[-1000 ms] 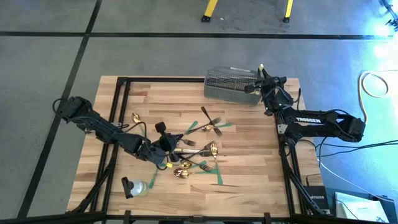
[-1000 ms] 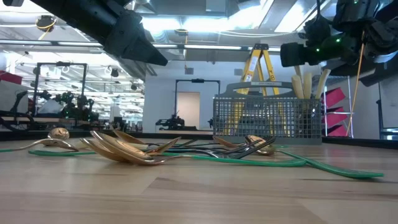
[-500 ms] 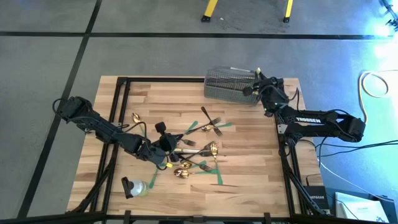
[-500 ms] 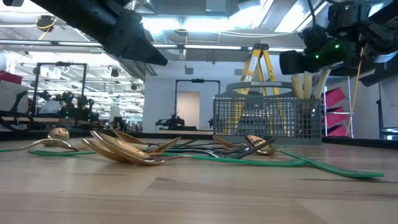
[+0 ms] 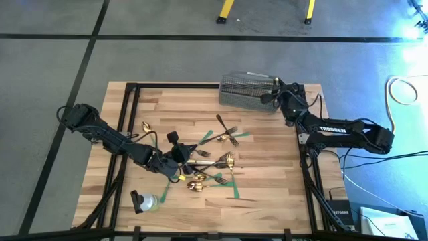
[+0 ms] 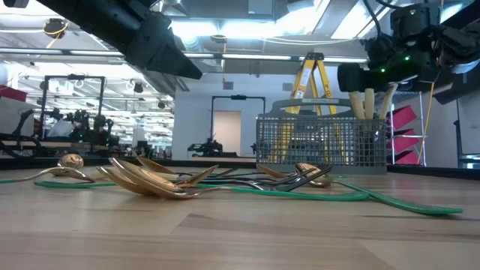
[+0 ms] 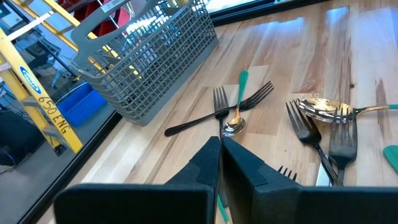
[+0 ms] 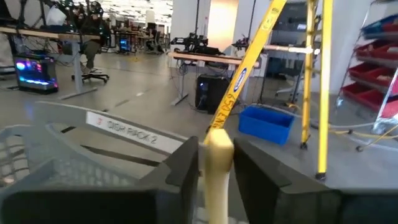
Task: Sort silverware
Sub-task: Put the yellow knife into the gray organizer
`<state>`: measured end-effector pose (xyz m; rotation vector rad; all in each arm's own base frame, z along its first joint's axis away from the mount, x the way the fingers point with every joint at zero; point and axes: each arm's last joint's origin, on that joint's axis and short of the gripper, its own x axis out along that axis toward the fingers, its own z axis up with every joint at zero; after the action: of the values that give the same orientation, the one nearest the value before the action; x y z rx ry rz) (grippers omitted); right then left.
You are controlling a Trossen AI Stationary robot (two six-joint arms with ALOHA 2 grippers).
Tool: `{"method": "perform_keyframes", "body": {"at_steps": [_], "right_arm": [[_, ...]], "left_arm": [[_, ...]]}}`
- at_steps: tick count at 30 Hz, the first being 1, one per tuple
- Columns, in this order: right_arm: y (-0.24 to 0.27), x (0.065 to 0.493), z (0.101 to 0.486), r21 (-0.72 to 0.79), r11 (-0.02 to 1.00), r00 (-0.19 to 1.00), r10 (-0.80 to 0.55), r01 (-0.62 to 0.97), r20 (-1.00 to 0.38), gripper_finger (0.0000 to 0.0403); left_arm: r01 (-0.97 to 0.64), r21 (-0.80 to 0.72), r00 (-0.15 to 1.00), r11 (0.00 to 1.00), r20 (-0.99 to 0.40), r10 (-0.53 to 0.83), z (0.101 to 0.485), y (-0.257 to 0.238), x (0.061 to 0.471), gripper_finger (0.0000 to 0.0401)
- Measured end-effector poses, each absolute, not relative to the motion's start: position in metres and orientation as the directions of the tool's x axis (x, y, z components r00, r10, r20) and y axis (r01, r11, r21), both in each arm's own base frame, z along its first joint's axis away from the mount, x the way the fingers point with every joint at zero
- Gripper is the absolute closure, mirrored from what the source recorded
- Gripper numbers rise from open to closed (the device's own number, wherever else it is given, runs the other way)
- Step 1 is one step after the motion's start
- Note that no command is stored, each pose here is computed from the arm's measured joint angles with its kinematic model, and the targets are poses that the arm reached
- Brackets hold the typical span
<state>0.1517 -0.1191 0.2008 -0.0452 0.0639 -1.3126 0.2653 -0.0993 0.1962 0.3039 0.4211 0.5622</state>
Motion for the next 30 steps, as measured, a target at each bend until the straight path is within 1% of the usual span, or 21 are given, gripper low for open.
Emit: {"method": "perform_keyframes", "body": {"at_steps": [4,7,10,13,17,20,23,28,30], "right_arm": [[-0.119,0.152,0.199,-0.045,0.264,0.262,-0.964,0.963,-0.037,0.0271],[-0.119,0.152,0.198,-0.037,0.279,0.277,-0.96,0.96,-0.041,0.0253],[-0.118,0.152,0.199,-0.032,0.289,0.288,-0.957,0.957,-0.035,0.0249],[-0.117,0.151,0.202,-0.021,0.324,0.324,-0.946,0.946,-0.017,0.0249],[-0.115,0.149,0.209,-0.032,0.337,0.337,-0.942,0.941,-0.012,0.0249],[-0.115,0.149,0.216,-0.044,0.34,0.34,-0.94,0.939,-0.012,0.0249],[-0.113,0.147,0.222,-0.034,0.354,0.354,-0.935,0.935,-0.004,0.0249],[-0.109,0.141,0.231,0.004,0.372,0.372,-0.927,0.928,0.043,0.0249],[-0.106,0.139,0.236,0.018,0.406,0.404,-0.912,0.914,0.067,0.0249]], "left_arm": [[-0.448,0.388,0.765,0.805,-0.3,0.57,0.196,-0.099,0.265,0.0401],[-0.448,0.388,0.765,0.805,-0.3,0.57,0.196,-0.099,0.265,0.0401],[-0.448,0.388,0.765,0.805,-0.3,0.57,0.196,-0.099,0.265,0.0401],[-0.448,0.388,0.765,0.806,-0.3,0.57,0.196,-0.099,0.265,0.0401],[-0.422,0.362,0.779,0.831,-0.324,0.537,0.195,-0.098,0.267,0.0401],[-0.382,0.326,0.787,0.865,-0.376,0.489,0.192,-0.094,0.268,0.0401],[-0.326,0.293,0.775,0.899,-0.462,0.432,0.186,-0.09,0.267,0.0401],[-0.297,0.251,0.709,0.921,-0.588,0.389,0.174,-0.089,0.257,0.0401],[-0.273,0.25,0.682,0.929,-0.63,0.37,0.17,-0.091,0.252,0.04]]}}
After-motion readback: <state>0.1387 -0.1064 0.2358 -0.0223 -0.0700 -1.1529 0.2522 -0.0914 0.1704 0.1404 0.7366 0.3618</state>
